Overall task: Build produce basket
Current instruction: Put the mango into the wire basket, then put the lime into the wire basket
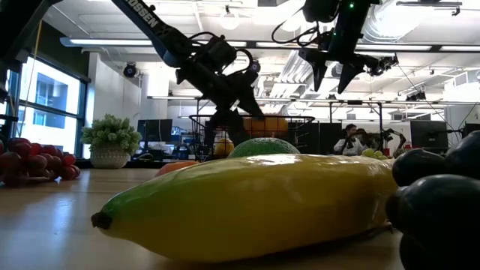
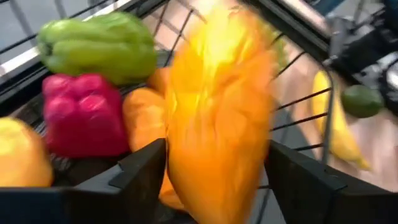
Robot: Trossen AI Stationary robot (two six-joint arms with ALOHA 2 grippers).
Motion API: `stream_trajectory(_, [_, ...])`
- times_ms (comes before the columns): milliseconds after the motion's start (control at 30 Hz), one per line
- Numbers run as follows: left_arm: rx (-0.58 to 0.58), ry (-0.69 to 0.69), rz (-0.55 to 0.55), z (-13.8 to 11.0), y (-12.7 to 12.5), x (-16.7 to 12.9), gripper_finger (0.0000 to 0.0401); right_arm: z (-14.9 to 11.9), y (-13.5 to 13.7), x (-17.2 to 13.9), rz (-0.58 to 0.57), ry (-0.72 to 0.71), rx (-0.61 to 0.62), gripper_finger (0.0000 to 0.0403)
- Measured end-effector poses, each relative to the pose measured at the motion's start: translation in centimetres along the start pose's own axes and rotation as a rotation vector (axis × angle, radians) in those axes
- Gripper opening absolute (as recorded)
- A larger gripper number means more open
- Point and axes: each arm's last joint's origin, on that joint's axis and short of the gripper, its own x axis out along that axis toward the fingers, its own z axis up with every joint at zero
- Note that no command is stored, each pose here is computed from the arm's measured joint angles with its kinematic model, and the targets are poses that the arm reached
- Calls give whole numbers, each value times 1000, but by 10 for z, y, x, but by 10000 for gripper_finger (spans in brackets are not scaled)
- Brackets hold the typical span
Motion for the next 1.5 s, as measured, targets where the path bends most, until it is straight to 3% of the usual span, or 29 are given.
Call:
stream_trajectory(300, [-7, -36, -18, 11, -3, -2, 315, -2, 0, 0, -1, 16, -8, 291])
stream_trajectory(533, [-5, -14, -27, 29, -11, -11, 315, -9, 6, -4, 43, 55, -9, 291])
stream_trajectory(800, [81, 99, -143, 46, -22, -25, 315, -25, 16, -14, 55, 94, 28, 291])
stream_trajectory(933, [135, 133, -149, 56, -25, -34, 315, -36, 22, -20, 84, 149, 37, 291])
stream_trajectory(1200, [213, 235, -125, 66, -22, -53, 316, -64, 27, -36, 37, 249, 61, 291])
stream_trajectory(1500, [274, 251, -122, 74, -25, -74, 316, -105, 32, -43, 7, 355, 118, 291])
